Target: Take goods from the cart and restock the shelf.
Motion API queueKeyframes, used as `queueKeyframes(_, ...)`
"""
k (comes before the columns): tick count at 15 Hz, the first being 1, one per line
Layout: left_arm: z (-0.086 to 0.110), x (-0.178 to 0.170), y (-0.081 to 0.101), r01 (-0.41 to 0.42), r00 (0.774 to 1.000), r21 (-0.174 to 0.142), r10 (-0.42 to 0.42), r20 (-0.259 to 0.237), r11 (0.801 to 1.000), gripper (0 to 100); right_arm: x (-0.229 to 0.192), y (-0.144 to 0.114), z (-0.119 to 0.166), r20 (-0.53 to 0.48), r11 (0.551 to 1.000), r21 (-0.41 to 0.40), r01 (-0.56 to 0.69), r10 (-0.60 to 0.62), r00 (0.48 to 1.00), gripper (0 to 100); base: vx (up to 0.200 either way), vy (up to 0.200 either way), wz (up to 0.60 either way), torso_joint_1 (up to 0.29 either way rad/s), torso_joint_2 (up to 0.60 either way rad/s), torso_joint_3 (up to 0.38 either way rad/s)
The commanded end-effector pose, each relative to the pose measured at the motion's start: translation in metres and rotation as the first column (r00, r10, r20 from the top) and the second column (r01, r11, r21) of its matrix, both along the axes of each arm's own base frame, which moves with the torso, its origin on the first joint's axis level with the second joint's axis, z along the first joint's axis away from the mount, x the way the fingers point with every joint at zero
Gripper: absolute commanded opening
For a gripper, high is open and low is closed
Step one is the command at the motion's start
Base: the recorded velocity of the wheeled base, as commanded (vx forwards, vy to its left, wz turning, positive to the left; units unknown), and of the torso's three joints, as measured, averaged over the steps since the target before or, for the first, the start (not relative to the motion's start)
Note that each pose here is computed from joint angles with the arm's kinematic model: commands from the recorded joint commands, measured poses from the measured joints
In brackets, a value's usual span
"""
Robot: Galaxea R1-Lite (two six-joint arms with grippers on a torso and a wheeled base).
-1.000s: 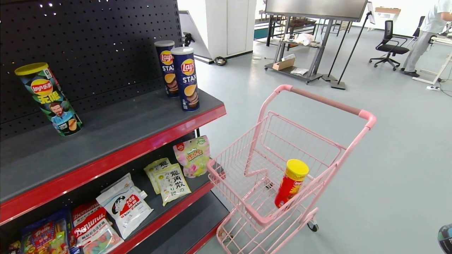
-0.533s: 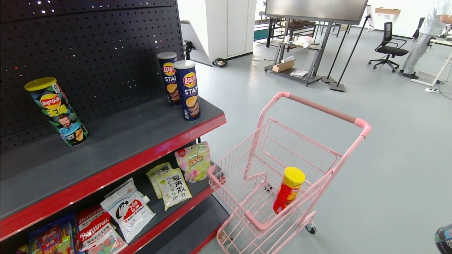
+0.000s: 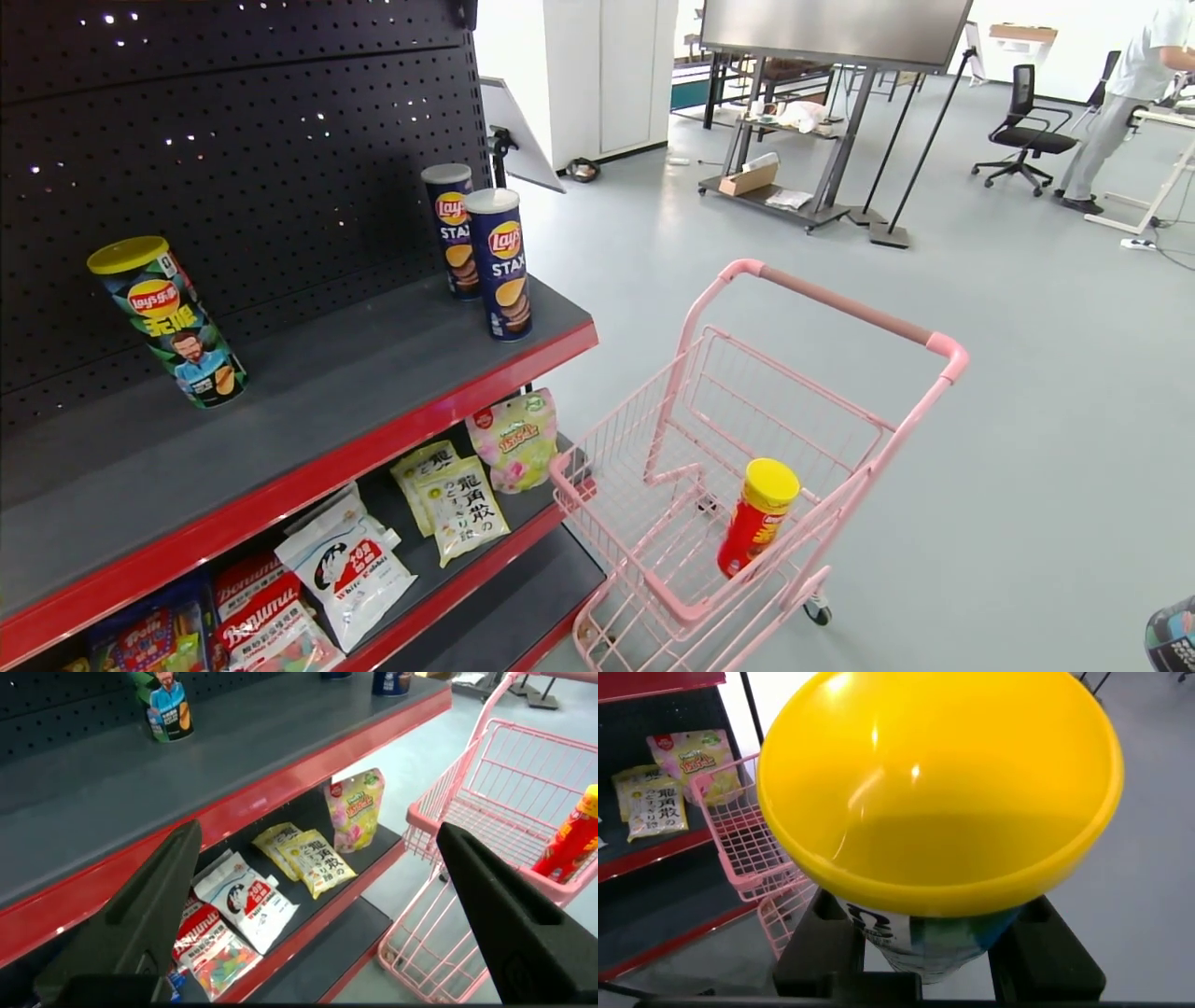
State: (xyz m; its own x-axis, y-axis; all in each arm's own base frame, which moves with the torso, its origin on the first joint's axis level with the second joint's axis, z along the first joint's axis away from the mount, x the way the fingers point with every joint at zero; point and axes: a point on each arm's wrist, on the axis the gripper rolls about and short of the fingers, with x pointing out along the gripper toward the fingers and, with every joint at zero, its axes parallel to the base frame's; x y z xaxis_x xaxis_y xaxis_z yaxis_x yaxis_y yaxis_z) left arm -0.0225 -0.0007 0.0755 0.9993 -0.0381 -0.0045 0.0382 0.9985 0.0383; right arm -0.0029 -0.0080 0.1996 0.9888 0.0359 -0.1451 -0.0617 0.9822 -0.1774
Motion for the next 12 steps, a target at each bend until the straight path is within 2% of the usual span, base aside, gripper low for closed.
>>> queueKeyframes(1, -0.0001, 0.0, 0.0, 0.002, 1.0, 0.0, -0.002, 0.0, 1.0, 100, 0.0012, 0.0004, -0.0044, -0.017, 1.0, -0.007, 0.004, -0.004, 1.0, 0, 0.0, 0.0, 0.0, 0.076, -0.2, -0.09)
queueKeyframes(12, -0.0001, 0.0, 0.0, 0.0, 1.0, 0.0, 0.0, 0.0, 1.0, 100, 0.0005, -0.0001, -0.0063, -0.012, 1.0, -0.015, 0.018, -0.018, 1.0, 0, 0.0, 0.0, 0.6, 0.012, -0.01, -0.006)
